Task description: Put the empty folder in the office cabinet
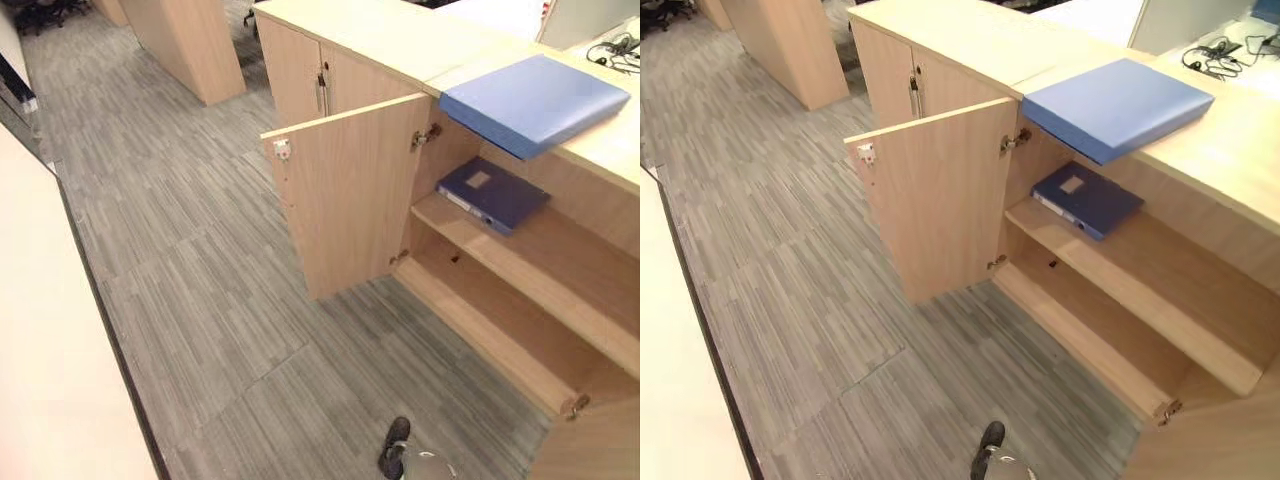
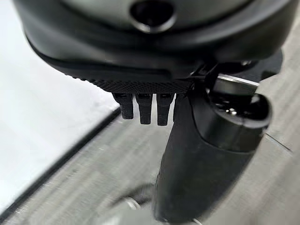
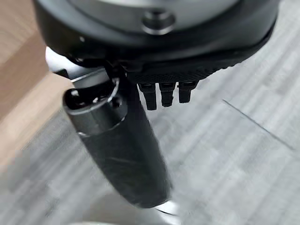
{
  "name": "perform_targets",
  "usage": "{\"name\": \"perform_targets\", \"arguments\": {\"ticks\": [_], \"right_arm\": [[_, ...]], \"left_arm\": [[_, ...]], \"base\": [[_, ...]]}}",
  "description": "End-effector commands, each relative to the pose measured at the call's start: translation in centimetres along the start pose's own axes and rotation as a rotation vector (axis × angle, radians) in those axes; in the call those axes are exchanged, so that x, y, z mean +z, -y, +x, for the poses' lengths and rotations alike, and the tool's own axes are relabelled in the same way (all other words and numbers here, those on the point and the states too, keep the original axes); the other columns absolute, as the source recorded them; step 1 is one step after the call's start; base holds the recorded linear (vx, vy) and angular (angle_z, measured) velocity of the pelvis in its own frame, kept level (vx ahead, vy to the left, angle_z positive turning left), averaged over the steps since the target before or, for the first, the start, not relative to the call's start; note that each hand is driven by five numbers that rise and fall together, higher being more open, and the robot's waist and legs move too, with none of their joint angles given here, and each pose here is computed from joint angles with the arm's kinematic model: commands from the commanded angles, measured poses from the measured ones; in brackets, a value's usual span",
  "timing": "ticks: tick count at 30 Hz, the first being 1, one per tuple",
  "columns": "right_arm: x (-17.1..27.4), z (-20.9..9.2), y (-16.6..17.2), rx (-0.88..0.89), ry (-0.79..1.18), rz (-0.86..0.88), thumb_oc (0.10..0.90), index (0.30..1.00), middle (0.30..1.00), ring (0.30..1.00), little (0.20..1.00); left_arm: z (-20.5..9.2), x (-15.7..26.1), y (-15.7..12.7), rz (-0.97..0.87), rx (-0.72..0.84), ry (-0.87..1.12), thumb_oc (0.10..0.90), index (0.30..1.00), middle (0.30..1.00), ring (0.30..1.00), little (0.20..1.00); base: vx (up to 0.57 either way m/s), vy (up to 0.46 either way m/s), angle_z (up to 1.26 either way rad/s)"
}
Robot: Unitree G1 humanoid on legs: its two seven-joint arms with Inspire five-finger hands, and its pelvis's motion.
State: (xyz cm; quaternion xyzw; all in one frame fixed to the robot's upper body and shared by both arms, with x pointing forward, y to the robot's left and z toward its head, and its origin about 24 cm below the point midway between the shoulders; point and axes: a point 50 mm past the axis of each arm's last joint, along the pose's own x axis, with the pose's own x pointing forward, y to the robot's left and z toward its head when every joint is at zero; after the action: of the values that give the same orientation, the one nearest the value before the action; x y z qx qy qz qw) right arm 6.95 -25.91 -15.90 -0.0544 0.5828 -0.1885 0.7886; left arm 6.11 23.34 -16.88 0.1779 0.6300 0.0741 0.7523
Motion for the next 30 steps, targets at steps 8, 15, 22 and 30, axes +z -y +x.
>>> {"name": "perform_targets", "arguments": {"ticks": [8, 15, 22, 30], "right_arm": [[0.9, 0.1, 0.7, -0.047, 0.039, 0.005, 0.8, 0.9, 0.9, 0.9, 0.9], [1.2, 0.1, 2.1, -0.077, 0.054, 0.008, 0.8, 0.9, 0.9, 0.9, 0.9], [1.3, 0.0, 2.3, -0.062, 0.074, -0.063, 0.8, 0.9, 0.9, 0.9, 0.9], [2.2, 0.0, 1.5, -0.012, 0.108, -0.102, 0.8, 0.9, 0.9, 0.9, 0.9]], "left_arm": [[-0.2, 6.4, -1.5, 0.007, 0.057, 0.218, 0.8, 0.9, 0.9, 0.9, 0.9], [-0.9, 6.9, -2.8, -0.016, 0.046, 0.354, 0.8, 0.9, 0.9, 0.9, 0.9], [-2.4, 8.1, -3.2, 0.011, -0.049, 0.494, 0.8, 0.9, 0.9, 0.9, 0.9], [-3.7, 9.7, -2.5, -0.064, -0.154, 0.586, 0.8, 0.9, 0.9, 0.9, 0.9]], "base": [[0.27, -0.329, -0.34], [0.08, -0.045, -0.76], [0.08, 0.072, -0.86], [0.12, 0.142, -1.01]]}}
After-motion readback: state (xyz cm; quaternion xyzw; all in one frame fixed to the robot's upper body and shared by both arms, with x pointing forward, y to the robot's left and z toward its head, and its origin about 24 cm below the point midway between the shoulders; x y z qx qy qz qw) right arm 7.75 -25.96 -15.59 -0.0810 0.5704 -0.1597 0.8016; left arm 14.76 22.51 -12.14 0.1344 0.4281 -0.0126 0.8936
